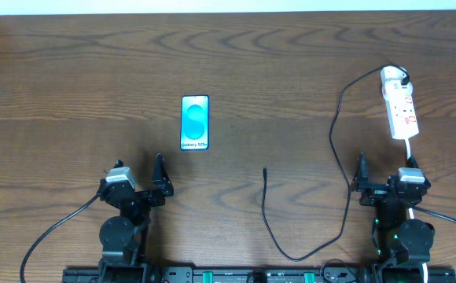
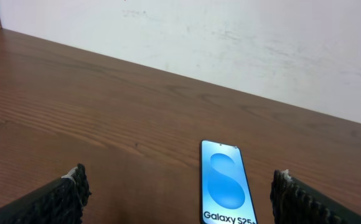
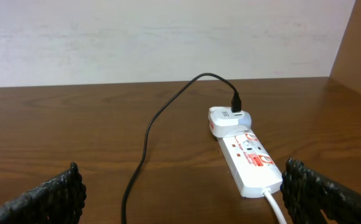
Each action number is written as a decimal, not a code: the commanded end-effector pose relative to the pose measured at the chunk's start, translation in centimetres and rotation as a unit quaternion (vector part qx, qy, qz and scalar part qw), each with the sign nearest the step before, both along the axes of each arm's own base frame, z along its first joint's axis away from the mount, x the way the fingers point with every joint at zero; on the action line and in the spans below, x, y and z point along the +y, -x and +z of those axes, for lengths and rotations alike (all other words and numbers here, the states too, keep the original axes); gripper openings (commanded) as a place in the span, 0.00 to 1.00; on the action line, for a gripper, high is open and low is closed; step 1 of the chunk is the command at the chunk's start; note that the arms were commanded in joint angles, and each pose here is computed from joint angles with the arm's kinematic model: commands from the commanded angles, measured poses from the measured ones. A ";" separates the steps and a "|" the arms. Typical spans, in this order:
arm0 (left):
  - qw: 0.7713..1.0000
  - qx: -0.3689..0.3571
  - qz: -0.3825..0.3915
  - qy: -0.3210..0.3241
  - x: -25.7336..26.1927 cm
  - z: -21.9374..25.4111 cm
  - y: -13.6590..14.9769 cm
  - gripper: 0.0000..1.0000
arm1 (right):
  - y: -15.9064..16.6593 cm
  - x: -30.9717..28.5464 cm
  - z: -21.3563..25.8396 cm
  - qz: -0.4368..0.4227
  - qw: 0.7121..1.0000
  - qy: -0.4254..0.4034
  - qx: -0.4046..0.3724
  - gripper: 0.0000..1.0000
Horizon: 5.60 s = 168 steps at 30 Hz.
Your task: Plug charger to phone and switch on socket
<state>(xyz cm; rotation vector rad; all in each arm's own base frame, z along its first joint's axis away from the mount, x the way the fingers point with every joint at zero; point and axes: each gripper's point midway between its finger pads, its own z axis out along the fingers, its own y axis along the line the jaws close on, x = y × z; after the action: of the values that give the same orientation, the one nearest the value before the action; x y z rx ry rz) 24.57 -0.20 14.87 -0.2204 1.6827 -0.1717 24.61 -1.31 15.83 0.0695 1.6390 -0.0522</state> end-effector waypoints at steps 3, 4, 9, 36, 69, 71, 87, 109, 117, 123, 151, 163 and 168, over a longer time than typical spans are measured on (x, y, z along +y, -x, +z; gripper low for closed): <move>1.000 0.026 0.011 0.002 0.4 -1.7 0.2 0.93 | 0.0 0.2 0.0 0.005 1.000 0.006 -0.001 0.99; 1.000 0.026 0.011 0.002 0.4 -1.7 0.2 0.93 | 0.0 0.2 0.0 0.005 1.000 0.006 -0.001 0.99; 1.000 0.026 0.011 0.002 0.4 -1.7 0.2 0.94 | 0.0 0.2 0.0 0.005 1.000 0.006 -0.001 0.99; 1.000 0.026 0.011 0.002 0.4 -1.7 0.2 0.93 | 0.0 0.2 0.0 0.005 1.000 0.006 -0.001 0.99; 1.000 0.026 0.011 0.002 0.4 -1.7 0.2 0.93 | 0.0 0.2 0.0 0.005 1.000 0.006 -0.001 0.99; 1.000 0.026 0.011 0.002 0.4 -1.7 0.2 0.94 | 0.0 0.2 0.0 0.005 1.000 0.006 -0.001 0.99; 1.000 0.025 0.009 0.002 0.3 -1.6 0.2 0.94 | 0.0 0.2 0.0 0.005 1.000 0.006 -0.001 0.99; 0.999 -0.022 0.005 -0.031 0.4 4.6 0.9 0.94 | 0.0 0.2 0.0 0.005 1.000 0.006 -0.001 0.99; 0.997 0.020 -0.002 -0.073 0.4 8.7 0.8 0.94 | 0.0 0.2 0.0 0.005 1.000 0.006 -0.001 0.99; 0.993 0.062 -0.042 -0.091 -0.9 11.4 -1.7 0.93 | 0.0 0.2 0.0 0.005 1.000 0.006 -0.001 0.99; 0.905 0.410 -0.105 -0.042 -3.8 2.6 -17.5 0.93 | 0.0 0.2 0.0 0.005 1.000 0.006 -0.001 0.99; 0.865 0.484 -0.123 -0.045 -5.4 -3.5 -17.2 0.93 | 0.0 0.2 0.0 0.005 1.000 0.006 -0.001 0.99; 0.867 0.481 -0.123 -0.045 -5.5 -3.5 -17.4 0.58 | 0.0 0.2 0.0 0.005 1.000 0.006 -0.001 0.99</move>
<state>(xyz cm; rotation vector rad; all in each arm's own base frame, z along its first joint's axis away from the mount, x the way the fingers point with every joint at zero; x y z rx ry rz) 41.24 -5.50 10.49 0.0045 2.7441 -0.1671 24.61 -1.31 15.84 0.0692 1.6386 -0.0519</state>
